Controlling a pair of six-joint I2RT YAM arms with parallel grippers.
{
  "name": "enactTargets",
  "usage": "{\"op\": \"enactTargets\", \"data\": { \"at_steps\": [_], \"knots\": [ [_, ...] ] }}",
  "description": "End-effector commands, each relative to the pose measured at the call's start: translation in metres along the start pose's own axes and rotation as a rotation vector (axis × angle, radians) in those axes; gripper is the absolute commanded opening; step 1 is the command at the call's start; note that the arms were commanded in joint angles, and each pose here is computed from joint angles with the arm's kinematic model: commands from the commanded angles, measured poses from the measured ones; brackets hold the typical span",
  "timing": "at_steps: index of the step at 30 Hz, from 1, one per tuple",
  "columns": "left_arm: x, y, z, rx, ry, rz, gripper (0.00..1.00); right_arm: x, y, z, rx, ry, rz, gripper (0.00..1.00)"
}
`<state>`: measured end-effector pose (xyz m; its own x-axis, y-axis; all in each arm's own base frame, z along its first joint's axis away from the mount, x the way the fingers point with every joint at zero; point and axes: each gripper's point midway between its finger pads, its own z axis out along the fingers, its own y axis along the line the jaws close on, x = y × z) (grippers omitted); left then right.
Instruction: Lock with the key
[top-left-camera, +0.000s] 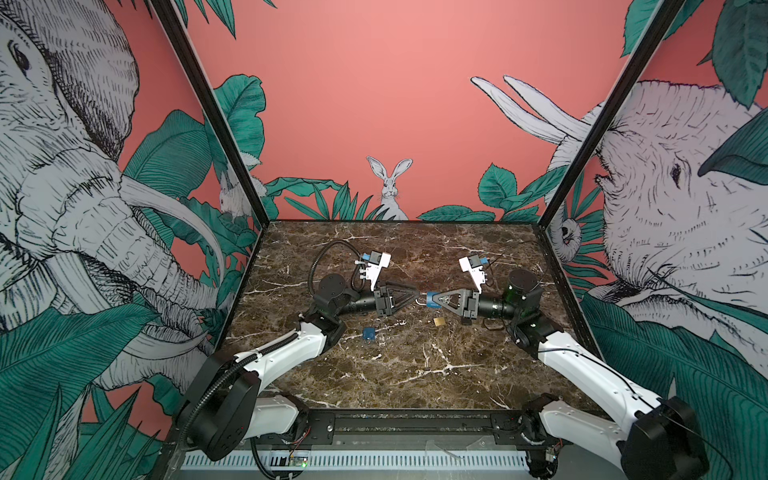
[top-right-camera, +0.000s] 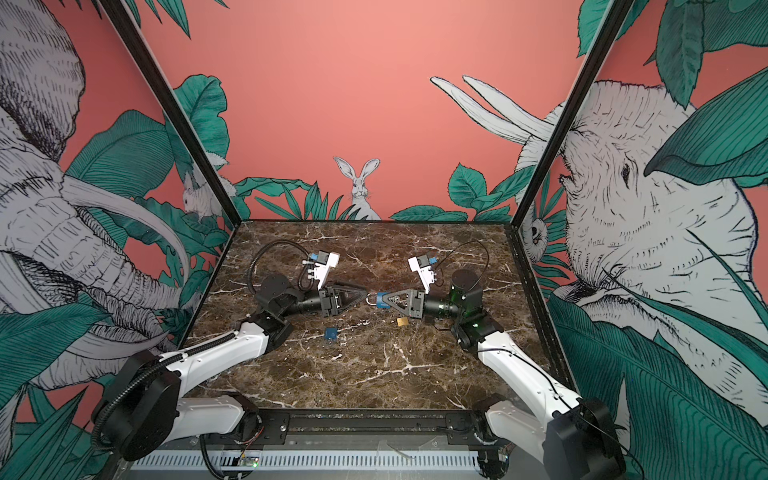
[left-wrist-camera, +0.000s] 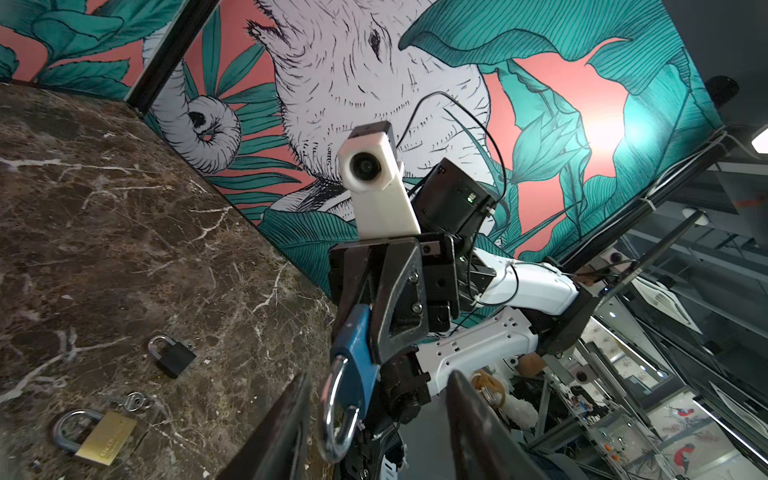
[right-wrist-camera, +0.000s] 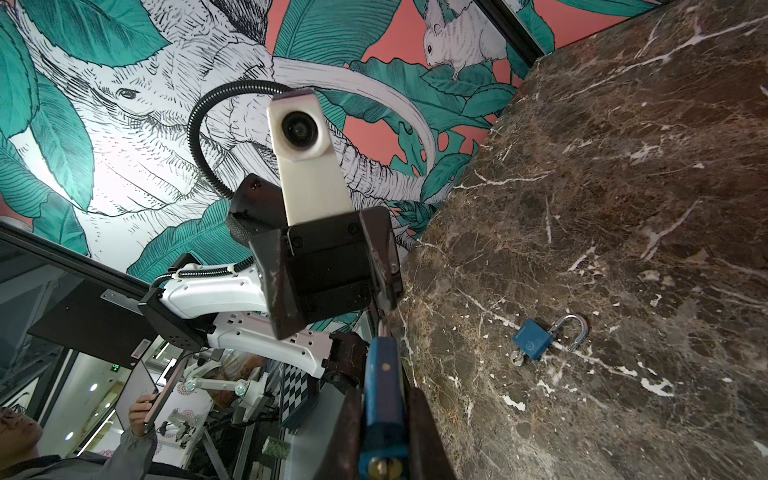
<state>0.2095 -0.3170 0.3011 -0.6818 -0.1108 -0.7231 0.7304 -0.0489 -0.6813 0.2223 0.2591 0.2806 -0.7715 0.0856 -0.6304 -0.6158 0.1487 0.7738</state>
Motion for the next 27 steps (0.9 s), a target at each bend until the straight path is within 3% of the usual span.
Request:
{"op": "enactTargets", "data": {
  "at_steps": [1,14,27],
  "knots": [
    [-0.008,-0.023,0.008,0.063,0.017,0.067,0.52,-0.015,0.022,-0.002,-0.068,-0.037,-0.094,0.0],
    [0.0,-0.018,0.026,0.083,0.055,0.021,0.35,-0.019,0.018,-0.001,-0.051,-0.062,-0.106,0.0],
    [0.001,-0.016,0.026,0.077,0.048,0.015,0.25,-0.022,0.017,-0.002,-0.038,-0.075,-0.117,0.0]
  ]
}}
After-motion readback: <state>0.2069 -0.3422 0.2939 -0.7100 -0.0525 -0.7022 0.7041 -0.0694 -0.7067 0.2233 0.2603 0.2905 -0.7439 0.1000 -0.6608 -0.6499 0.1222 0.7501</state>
